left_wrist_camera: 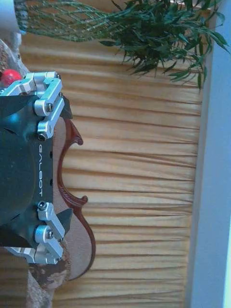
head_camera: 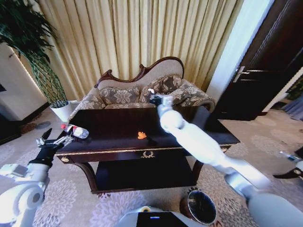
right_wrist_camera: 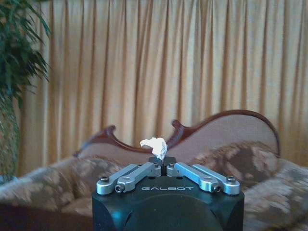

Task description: Move to the front of the table and place the trash on the table into the trash bin.

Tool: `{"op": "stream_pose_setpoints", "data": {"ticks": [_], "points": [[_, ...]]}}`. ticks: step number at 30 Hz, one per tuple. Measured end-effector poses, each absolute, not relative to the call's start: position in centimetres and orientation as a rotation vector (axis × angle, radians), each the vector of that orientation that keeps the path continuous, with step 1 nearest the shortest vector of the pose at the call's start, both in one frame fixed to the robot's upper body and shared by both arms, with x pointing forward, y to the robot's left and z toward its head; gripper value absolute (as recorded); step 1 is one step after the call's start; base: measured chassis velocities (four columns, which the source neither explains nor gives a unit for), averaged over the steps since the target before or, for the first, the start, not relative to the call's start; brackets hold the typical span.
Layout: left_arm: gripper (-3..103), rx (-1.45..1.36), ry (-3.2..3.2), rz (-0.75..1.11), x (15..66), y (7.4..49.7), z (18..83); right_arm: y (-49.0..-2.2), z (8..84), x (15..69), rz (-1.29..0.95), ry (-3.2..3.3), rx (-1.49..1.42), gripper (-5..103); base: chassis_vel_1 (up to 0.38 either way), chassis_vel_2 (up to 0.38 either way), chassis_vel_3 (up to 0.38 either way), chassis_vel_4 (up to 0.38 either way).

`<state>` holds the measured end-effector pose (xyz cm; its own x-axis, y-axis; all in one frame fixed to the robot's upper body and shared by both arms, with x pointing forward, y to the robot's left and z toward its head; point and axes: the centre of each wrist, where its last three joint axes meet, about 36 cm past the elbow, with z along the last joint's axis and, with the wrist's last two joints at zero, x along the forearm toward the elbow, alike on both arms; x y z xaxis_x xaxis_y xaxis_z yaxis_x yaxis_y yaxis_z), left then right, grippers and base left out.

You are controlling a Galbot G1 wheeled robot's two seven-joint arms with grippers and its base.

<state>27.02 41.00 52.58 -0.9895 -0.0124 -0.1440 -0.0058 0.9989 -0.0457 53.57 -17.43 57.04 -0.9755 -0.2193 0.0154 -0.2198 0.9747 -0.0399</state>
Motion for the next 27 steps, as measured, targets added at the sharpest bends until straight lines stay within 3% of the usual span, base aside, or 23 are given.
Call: {"op": "stream_pose_setpoints", "data": {"ticks": [4, 6, 11, 27], "points": [[100, 0.003, 2.984, -0.078, 27.3, 41.2, 52.6, -22.1, 55.5, 52.6, 0.079, -3.112, 0.335, 1, 0.000, 0.000, 0.000, 0.000], [100, 0.018, 2.976, -0.091, 27.6, 41.4, 52.7, -27.0, 54.4, 50.9, 0.058, -3.134, 0.359, 1, 0.000, 0.000, 0.000, 0.000], [100, 0.054, 2.967, -0.095, 28.0, 41.7, 52.6, -30.7, 52.0, 47.6, 0.028, -3.166, 0.438, 1, 0.000, 0.000, 0.000, 0.000], [100, 0.102, 2.961, -0.121, 28.7, 42.3, 53.0, -28.3, 50.5, 42.9, -0.070, -3.124, 0.271, 1, 0.000, 0.000, 0.000, 0.000]]}}
